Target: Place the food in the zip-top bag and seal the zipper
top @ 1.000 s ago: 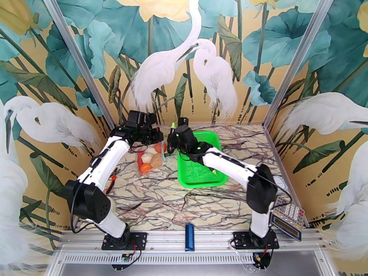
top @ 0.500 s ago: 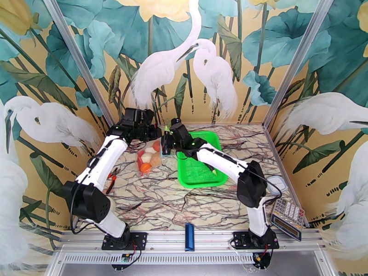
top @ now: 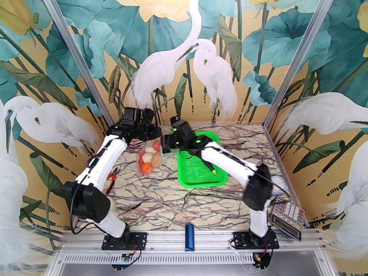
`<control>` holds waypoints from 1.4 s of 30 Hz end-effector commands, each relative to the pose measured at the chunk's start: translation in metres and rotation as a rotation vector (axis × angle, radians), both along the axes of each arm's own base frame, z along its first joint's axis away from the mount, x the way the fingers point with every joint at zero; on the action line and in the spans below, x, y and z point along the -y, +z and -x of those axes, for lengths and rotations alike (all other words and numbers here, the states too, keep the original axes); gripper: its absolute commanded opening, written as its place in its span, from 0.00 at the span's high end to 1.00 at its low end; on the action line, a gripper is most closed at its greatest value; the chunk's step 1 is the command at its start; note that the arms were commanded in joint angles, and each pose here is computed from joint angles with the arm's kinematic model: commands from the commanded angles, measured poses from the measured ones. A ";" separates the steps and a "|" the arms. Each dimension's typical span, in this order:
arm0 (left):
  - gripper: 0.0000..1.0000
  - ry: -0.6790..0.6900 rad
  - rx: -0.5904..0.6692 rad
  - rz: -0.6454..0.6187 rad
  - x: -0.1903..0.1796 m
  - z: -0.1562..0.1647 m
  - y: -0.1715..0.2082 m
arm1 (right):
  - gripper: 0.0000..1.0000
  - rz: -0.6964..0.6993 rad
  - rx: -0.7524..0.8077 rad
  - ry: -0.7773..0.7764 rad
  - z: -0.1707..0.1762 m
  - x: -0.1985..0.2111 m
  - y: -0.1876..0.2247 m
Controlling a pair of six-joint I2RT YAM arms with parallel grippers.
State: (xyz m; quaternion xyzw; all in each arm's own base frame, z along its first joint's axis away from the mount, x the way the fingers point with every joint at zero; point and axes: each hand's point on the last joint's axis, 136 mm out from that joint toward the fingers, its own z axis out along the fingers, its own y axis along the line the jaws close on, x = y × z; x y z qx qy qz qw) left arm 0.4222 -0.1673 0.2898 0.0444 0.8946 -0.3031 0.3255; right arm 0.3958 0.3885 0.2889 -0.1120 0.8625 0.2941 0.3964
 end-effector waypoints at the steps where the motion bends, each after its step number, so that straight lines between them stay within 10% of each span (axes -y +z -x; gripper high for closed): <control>1: 1.00 -0.036 0.042 0.027 0.006 0.001 0.019 | 0.44 0.085 0.007 -0.014 -0.001 0.042 0.008; 19: 1.00 -0.024 0.020 0.029 0.004 0.008 0.012 | 0.46 -0.101 -0.356 0.161 -0.011 0.026 -0.071; 42: 1.00 0.016 -0.099 -0.068 -0.011 0.010 -0.036 | 1.00 -0.265 -0.424 0.027 -0.046 0.024 -0.088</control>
